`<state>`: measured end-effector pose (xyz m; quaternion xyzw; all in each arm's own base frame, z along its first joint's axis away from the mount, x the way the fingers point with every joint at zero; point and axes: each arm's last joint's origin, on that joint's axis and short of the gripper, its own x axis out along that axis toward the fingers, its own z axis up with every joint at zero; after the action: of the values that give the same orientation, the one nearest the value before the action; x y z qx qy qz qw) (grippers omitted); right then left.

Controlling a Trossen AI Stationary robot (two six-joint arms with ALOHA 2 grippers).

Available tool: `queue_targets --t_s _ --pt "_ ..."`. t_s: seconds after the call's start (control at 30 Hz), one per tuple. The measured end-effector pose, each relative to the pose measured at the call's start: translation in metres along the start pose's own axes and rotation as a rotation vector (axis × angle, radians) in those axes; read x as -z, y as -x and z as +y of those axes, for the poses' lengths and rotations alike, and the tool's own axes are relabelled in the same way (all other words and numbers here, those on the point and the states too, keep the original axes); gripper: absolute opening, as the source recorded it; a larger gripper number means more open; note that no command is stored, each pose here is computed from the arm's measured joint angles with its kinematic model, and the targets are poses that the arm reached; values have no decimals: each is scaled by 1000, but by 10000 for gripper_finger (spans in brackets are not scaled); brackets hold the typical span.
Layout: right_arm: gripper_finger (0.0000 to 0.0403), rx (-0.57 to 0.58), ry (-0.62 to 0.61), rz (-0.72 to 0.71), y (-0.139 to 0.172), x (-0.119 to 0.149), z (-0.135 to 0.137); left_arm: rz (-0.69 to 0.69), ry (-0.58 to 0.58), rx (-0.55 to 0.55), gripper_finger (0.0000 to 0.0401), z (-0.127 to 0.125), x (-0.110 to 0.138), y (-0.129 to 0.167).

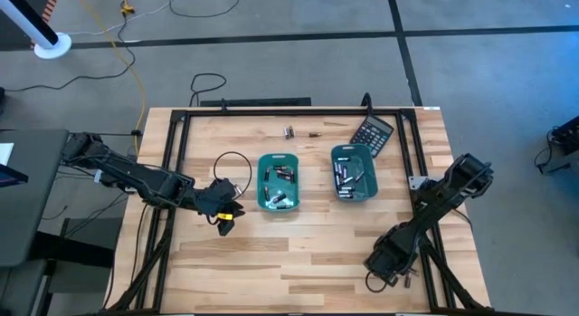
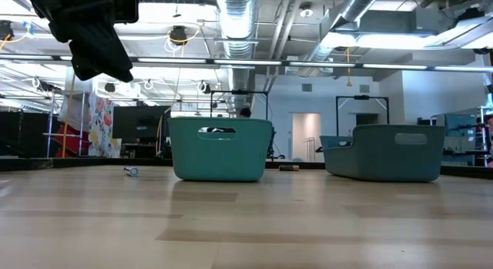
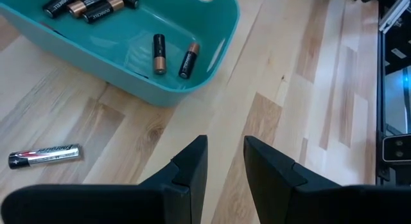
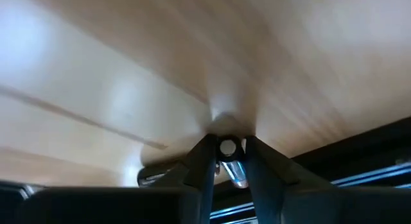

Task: Sort batteries
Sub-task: Put the black battery into the green bin

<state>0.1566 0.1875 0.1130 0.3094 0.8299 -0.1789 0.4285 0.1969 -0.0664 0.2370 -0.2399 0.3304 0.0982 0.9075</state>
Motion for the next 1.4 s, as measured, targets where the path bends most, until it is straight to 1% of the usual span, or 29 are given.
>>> queue_targets --t_s 0.17,0.23,0.4,0.57,0.63,0.73,0.83,0.93,1.1,1.23,1.3,1.4 --pt "72 6 110 4 -1 0 0 -13 0 -13 98 0 0 0" --pt "56 9 127 5 -1 0 -1 -15 0 -16 98 1 0 0" --pt "22 8 118 5 0 0 -1 -17 0 -17 98 1 -1 0" --pt "18 3 85 6 4 -4 0 -17 -4 -18 98 1 -1 0" --pt "20 20 56 -18 8 -5 0 -17 -4 -18 98 1 -1 0" --pt "21 41 20 -87 16 -3 1 -16 -4 -18 98 1 0 0" --pt "21 12 -23 -181 30 -1 2 -16 -21 -18 98 1 0 0" --pt "22 -54 -77 -288 47 4 3 -16 -36 -19 98 1 0 0" --pt "22 -224 -139 -521 81 17 3 0 -54 -4 98 0 0 0" --pt "22 -314 -180 -634 104 25 -2 23 -58 -1 98 1 1 0" --pt "22 -357 -187 -709 116 24 -3 30 -61 0 98 1 2 0" --pt "22 -410 -199 -859 138 18 0 31 -83 2 98 1 2 0"
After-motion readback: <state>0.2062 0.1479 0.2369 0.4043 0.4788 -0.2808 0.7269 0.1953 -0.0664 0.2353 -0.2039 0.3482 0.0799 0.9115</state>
